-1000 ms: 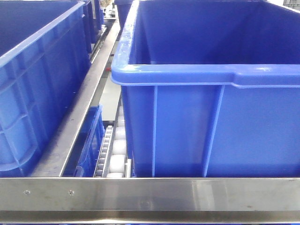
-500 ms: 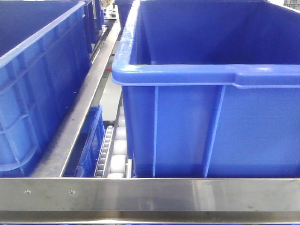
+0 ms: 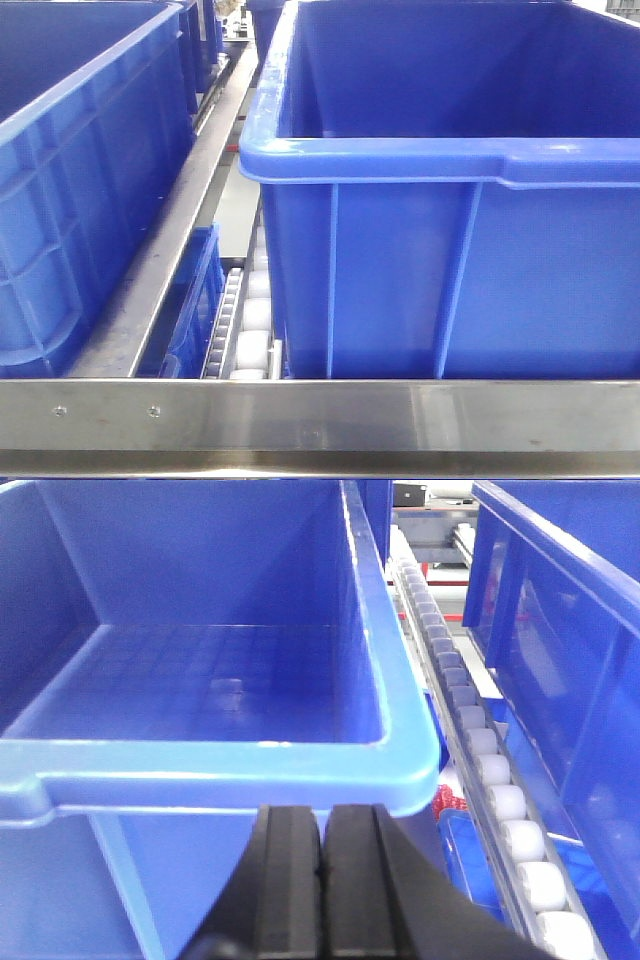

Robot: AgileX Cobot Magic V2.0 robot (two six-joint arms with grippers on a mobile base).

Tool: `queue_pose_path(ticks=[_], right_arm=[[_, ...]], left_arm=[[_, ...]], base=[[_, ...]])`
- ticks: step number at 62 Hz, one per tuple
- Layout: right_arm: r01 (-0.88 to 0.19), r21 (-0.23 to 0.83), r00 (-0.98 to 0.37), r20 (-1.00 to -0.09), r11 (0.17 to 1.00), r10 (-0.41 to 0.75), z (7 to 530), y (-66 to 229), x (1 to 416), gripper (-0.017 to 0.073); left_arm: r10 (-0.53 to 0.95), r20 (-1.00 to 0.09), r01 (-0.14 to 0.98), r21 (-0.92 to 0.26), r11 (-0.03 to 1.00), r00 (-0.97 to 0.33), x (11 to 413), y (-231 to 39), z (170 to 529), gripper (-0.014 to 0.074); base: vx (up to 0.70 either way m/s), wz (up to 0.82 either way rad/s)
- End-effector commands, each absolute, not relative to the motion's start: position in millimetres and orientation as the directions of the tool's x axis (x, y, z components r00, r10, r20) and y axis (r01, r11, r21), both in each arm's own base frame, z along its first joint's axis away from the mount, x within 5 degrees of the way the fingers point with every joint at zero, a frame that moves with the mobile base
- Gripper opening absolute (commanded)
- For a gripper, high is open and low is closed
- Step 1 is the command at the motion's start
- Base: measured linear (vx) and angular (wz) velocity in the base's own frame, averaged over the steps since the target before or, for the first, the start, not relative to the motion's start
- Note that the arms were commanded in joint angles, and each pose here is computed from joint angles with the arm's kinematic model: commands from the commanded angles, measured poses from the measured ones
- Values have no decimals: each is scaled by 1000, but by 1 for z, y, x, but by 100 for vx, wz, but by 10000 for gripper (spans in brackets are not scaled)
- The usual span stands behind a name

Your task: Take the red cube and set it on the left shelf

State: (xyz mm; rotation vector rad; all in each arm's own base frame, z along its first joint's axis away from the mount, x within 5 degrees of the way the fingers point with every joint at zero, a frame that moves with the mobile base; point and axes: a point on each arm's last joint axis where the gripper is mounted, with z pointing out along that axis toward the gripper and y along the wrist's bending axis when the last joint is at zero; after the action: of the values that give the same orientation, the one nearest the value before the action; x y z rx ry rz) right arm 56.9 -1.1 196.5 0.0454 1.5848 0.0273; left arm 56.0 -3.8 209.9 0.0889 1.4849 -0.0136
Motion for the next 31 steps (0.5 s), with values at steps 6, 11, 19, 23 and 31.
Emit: queue_pose_path(ticks=[6,11,19,23,31], right_arm=[[-8,37,125,-991,999,38,215,0,54,54],[-8,37,125,-991,999,38,215,0,54,54],[-8,37,125,-991,999,38,215,0,54,54],[-8,37,125,-991,999,38,215,0,54,54],[-8,37,125,-991,999,38,215,0,54,54]], left_arm=[[38,-990,58,46,997,138,57,-3,209,106],[38,-990,58,46,997,138,57,-3,209,106],[38,-990,58,46,997,138,57,-3,209,106],[38,-990,58,46,997,138,57,-3,209,106],[38,-990,58,46,997,138,57,-3,209,106]], base=[[0,0],[0,0],[0,0],[0,0],[0,0]])
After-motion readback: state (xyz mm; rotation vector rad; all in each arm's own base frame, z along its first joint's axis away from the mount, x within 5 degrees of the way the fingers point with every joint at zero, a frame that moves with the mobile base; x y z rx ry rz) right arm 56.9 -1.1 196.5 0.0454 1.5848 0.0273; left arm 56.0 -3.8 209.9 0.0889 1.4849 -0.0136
